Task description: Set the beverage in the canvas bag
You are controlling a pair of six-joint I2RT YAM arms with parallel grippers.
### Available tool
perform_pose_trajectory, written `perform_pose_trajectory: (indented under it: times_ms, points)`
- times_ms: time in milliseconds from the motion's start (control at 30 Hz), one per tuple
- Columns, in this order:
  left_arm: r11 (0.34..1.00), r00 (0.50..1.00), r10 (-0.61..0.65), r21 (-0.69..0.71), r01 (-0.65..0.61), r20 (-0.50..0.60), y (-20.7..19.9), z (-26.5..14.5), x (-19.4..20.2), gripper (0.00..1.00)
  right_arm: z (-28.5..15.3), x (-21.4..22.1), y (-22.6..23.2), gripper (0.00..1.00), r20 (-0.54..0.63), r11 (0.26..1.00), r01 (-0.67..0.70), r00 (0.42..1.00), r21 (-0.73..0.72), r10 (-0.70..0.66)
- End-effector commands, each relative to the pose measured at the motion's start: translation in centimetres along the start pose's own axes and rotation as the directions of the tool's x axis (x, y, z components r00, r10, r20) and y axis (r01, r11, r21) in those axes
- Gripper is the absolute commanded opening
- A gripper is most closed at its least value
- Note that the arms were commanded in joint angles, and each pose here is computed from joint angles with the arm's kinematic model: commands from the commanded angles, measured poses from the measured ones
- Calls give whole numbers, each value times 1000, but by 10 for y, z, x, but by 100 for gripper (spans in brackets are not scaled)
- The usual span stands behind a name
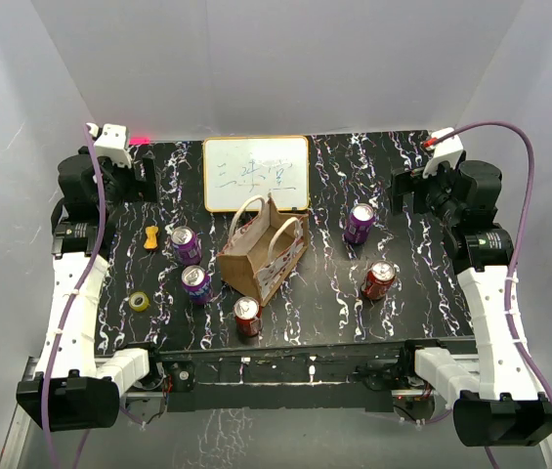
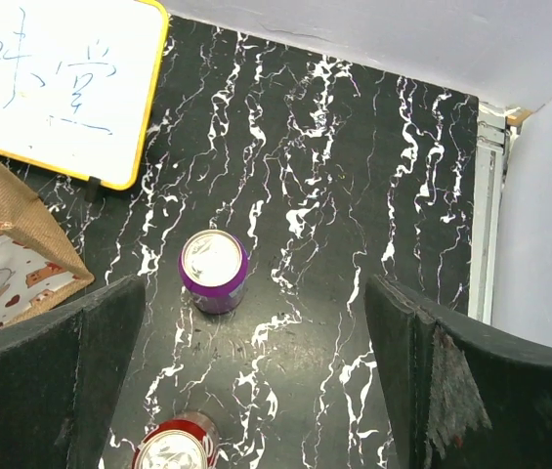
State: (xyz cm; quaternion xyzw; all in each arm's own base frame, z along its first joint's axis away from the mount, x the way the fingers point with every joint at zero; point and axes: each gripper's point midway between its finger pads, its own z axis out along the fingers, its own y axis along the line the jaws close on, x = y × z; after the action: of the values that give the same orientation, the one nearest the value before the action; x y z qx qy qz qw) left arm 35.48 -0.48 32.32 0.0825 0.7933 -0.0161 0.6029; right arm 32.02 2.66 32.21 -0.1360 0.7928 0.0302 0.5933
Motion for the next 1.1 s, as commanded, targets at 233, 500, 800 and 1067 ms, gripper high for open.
perform_pose_trajectory:
  times_ms: [233, 500, 800, 1067]
  points:
    - [997, 999, -6, 73, 4, 36, -11, 4, -6, 97, 0, -40, -2, 98, 129, 998, 54, 990, -14, -51]
    - [996, 998, -21, 86, 17, 50, -14, 2, -9, 97, 0, -46, -3, 98, 146, 998, 60, 988, -16, -57]
    - [980, 999, -10, 201, 3, 33, -34, 0, -7, 97, 4, -35, 2, 98, 123, 997, 69, 990, -43, -63]
    - [942, 999, 35, 334, -28, -17, -65, 2, 5, 97, 17, -4, 22, 98, 56, 981, 102, 994, -167, -94]
